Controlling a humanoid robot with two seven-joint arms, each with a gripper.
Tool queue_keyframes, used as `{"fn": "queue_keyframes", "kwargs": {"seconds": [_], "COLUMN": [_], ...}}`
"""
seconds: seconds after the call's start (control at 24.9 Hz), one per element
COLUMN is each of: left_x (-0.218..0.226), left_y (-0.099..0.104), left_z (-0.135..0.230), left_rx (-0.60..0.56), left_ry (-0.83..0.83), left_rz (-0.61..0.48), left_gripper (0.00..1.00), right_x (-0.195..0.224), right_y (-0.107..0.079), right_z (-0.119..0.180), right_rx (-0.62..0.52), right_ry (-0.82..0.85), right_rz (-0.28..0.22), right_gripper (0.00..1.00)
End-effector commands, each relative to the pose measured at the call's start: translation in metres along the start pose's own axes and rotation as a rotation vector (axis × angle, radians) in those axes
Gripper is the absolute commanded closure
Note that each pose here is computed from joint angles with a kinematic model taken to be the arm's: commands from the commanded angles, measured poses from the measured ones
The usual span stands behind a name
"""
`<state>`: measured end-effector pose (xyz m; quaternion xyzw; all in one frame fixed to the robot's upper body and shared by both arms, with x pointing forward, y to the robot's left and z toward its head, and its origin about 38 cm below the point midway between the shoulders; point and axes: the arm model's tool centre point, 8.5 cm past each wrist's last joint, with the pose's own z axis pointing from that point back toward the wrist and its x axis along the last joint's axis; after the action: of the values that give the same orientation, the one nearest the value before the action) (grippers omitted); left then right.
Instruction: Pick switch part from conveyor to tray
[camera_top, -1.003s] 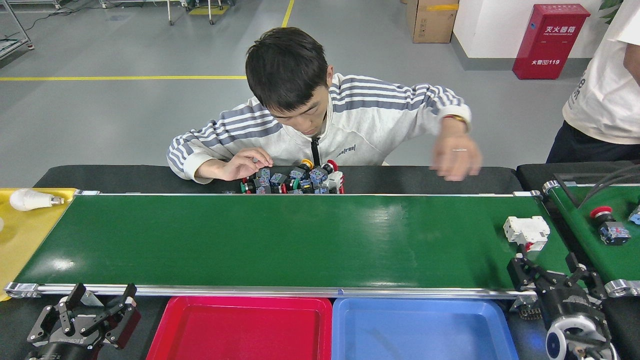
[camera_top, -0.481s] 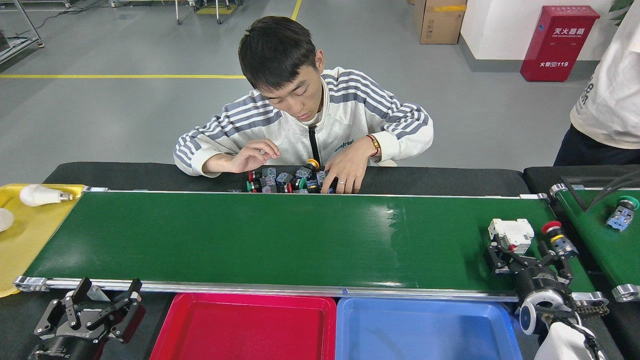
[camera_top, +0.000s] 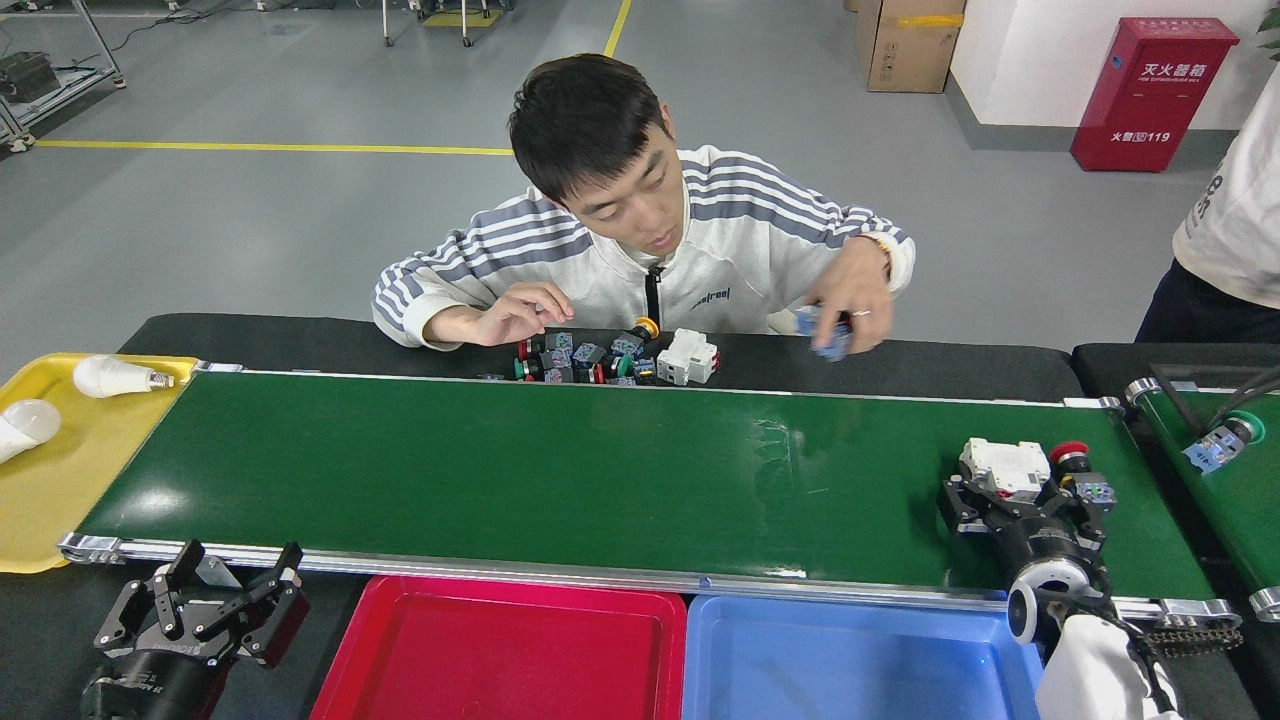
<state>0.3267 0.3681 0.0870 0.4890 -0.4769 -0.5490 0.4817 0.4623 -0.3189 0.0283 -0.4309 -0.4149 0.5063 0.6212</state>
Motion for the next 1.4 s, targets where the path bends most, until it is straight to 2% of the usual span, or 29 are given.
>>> {"fn": "queue_keyframes", "kwargs": {"seconds": [0.0,0.08,0.16,0.28,0.36,0.44,0.48,0.52,0.56,0.6,0.64,0.68,0.76,0.84,0.88,0.96,1.08,1.2,1.36], "left_x": [-0.005,-0.005,-0.005,-0.005,-0.005,-0.005,-0.005,-0.005,-0.006,-0.007,-0.006,-0.006,-0.004,-0.003,-0.004,-0.004,-0.004,-0.004,-0.004], "left_y": [0.008,0.007,0.007,0.005,0.005,0.006,0.006,0.006,0.004,0.004,0.004,0.004,0.004,0.004,0.004,0.004,0.003,0.003,0.003], "left_z": [-0.002,-0.002,-0.002,0.001,0.001,0.001,0.001,0.002,0.003,0.004,0.004,0.004,0.004,0.003,0.003,0.003,0.004,0.004,0.004], "left_rx": [0.02,0.016,0.016,0.01,0.011,0.014,0.015,0.014,0.009,0.008,0.007,0.007,0.007,0.007,0.007,0.008,0.007,0.004,0.004], "left_ry": [0.004,0.003,0.003,0.003,0.004,0.005,0.005,0.007,0.009,0.01,0.007,0.007,0.002,-0.001,-0.001,-0.001,-0.001,0.0,0.0], "left_rz": [-0.016,-0.015,-0.015,-0.015,-0.015,-0.013,-0.013,-0.012,-0.011,-0.013,-0.013,-0.015,-0.013,-0.012,-0.014,-0.014,-0.015,-0.015,-0.015], "left_gripper": [0.0,0.0,0.0,0.0,0.0,0.0,0.0,0.0,0.0,0.0,0.0,0.0,0.0,0.0,0.0,0.0,0.0,0.0,0.0], "right_x": [0.006,0.009,0.019,0.034,0.03,0.017,0.015,0.013,0.011,0.007,0.002,-0.001,0.001,0.005,0.001,-0.012,-0.021,-0.004,0.018], "right_y": [-0.019,-0.024,-0.038,-0.041,-0.026,-0.001,0.013,0.029,0.04,0.051,0.059,0.065,0.068,0.068,0.058,0.033,0.006,0.007,0.01], "right_z": [-0.004,-0.003,0.005,0.048,0.095,0.146,0.17,0.19,0.204,0.222,0.232,0.235,0.235,0.221,0.206,0.177,0.152,0.146,0.143], "right_rx": [-0.044,-0.065,-0.121,-0.212,-0.265,-0.25,-0.225,-0.193,-0.173,-0.163,-0.152,-0.138,-0.121,-0.095,-0.11,-0.158,-0.202,-0.159,-0.147], "right_ry": [-0.02,-0.037,-0.101,-0.283,-0.413,-0.513,-0.566,-0.619,-0.659,-0.706,-0.712,-0.694,-0.686,-0.534,-0.414,-0.178,0.042,0.011,-0.021], "right_rz": [-0.015,-0.046,-0.047,-0.039,-0.066,-0.059,-0.055,-0.054,-0.063,-0.094,-0.121,-0.14,-0.145,-0.183,-0.188,-0.156,-0.137,-0.142,-0.124], "right_gripper": [0.86,0.92,0.94,0.93,0.88,0.81,0.75,0.64,0.47,0.06,0.0,0.0,0.0,0.0,0.0,0.0,0.0,0.0,0.01]}}
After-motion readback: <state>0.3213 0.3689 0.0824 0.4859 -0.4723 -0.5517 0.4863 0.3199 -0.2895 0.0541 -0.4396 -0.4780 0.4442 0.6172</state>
